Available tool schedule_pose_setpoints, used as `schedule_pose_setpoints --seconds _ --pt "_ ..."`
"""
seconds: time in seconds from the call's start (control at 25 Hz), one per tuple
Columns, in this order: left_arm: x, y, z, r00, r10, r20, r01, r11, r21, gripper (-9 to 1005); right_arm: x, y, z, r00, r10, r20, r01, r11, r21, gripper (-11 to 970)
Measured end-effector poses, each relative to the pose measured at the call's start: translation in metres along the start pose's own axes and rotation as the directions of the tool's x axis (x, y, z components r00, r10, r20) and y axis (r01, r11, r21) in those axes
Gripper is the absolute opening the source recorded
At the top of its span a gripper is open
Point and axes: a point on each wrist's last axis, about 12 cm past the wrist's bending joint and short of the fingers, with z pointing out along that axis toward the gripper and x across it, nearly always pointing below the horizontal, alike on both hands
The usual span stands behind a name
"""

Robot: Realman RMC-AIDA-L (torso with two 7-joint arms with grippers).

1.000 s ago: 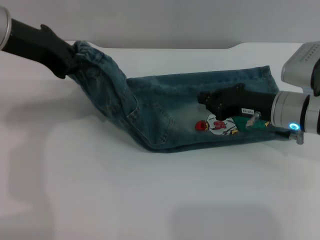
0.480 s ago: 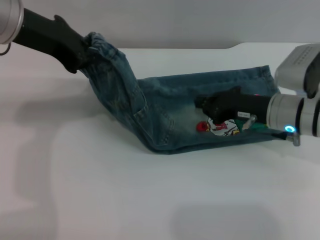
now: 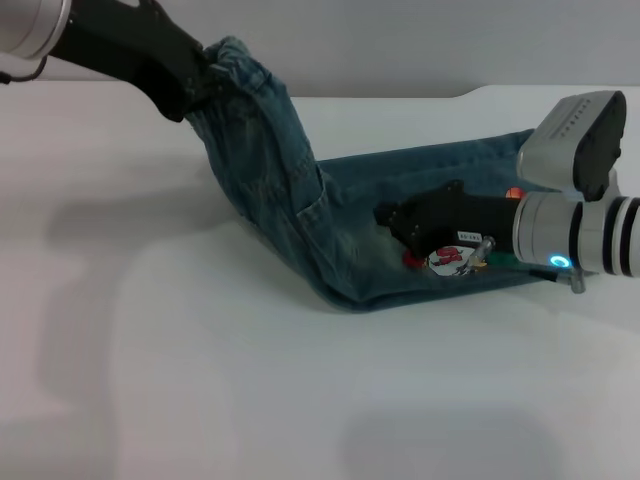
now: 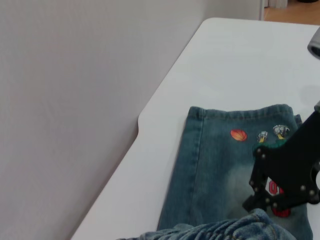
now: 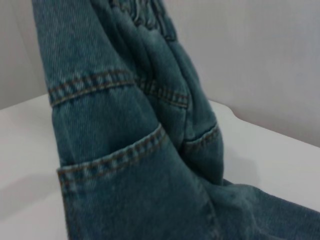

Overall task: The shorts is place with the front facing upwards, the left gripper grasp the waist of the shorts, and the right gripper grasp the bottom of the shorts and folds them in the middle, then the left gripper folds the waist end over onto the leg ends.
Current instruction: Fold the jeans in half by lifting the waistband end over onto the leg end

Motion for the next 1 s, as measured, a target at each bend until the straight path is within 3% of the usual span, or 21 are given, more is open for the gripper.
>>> schedule_pose_setpoints --seconds 1.0 --pt "-0.029 -0.009 0.004 0.996 0.068 0.049 -0.07 0.997 0.028 69 -0.009 0.014 0.021 0.994 -0.084 -0.064 0.079 0.994 -0.075 40"
